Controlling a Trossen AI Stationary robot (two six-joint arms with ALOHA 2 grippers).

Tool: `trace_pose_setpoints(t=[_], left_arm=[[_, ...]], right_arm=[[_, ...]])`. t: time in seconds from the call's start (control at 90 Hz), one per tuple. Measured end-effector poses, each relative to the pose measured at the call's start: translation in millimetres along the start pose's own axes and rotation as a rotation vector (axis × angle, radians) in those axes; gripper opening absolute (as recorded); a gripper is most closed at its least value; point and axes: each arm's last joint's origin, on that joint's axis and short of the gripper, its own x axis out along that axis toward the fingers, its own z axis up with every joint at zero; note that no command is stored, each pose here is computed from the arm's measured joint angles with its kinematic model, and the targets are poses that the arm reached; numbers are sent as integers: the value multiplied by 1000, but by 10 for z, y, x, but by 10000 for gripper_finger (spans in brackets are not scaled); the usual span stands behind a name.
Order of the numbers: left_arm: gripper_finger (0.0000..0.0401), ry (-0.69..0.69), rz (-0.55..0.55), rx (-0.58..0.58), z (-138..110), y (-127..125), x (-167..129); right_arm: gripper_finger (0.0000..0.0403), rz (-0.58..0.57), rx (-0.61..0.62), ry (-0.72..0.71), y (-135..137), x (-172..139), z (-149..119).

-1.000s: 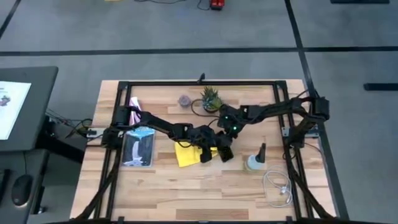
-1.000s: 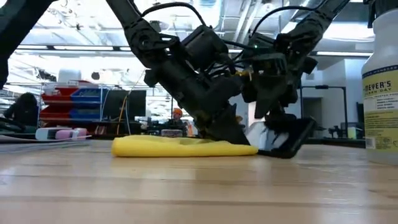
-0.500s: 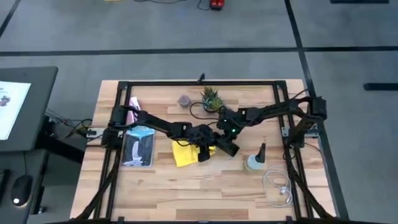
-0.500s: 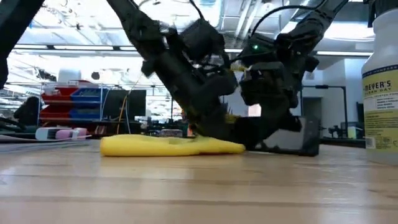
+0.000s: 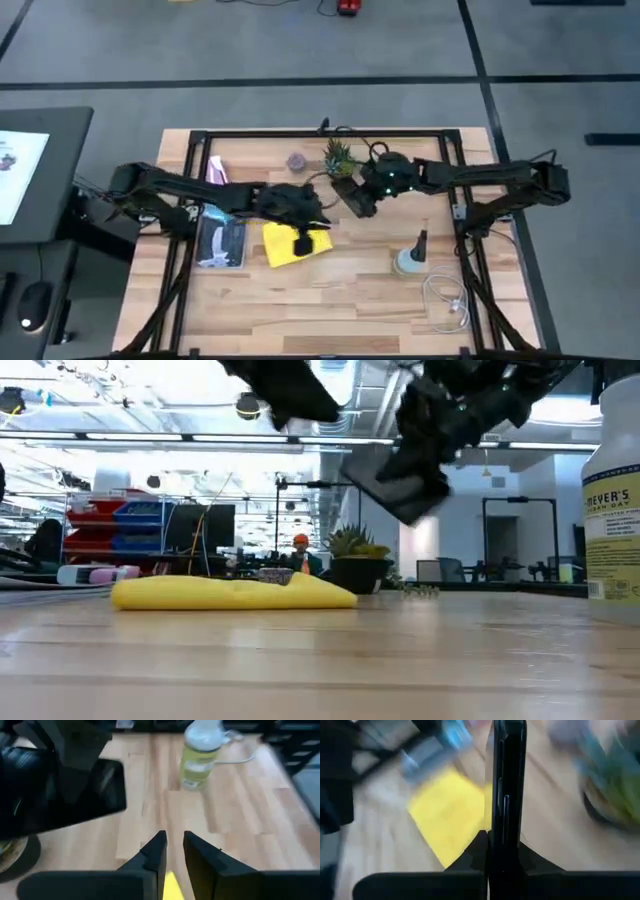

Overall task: Apply microfiber cloth
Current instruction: Spray the cellphone with the bottle cleaner

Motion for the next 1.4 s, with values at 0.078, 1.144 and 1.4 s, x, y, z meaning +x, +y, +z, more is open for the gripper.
trace_pose_setpoints(t=[0.078, 1.144, 1.4], left_arm=[[47, -45, 21, -57, -161, 85, -272], [193, -439, 152, -300, -1171, 328, -619], [190, -419, 132, -218, -1197, 236, -601]], right_arm=[[9, 64, -50, -84, 21, 60, 22], [9, 258, -263, -414, 245, 1071, 135], [9, 226, -268, -444, 262, 1007, 128]])
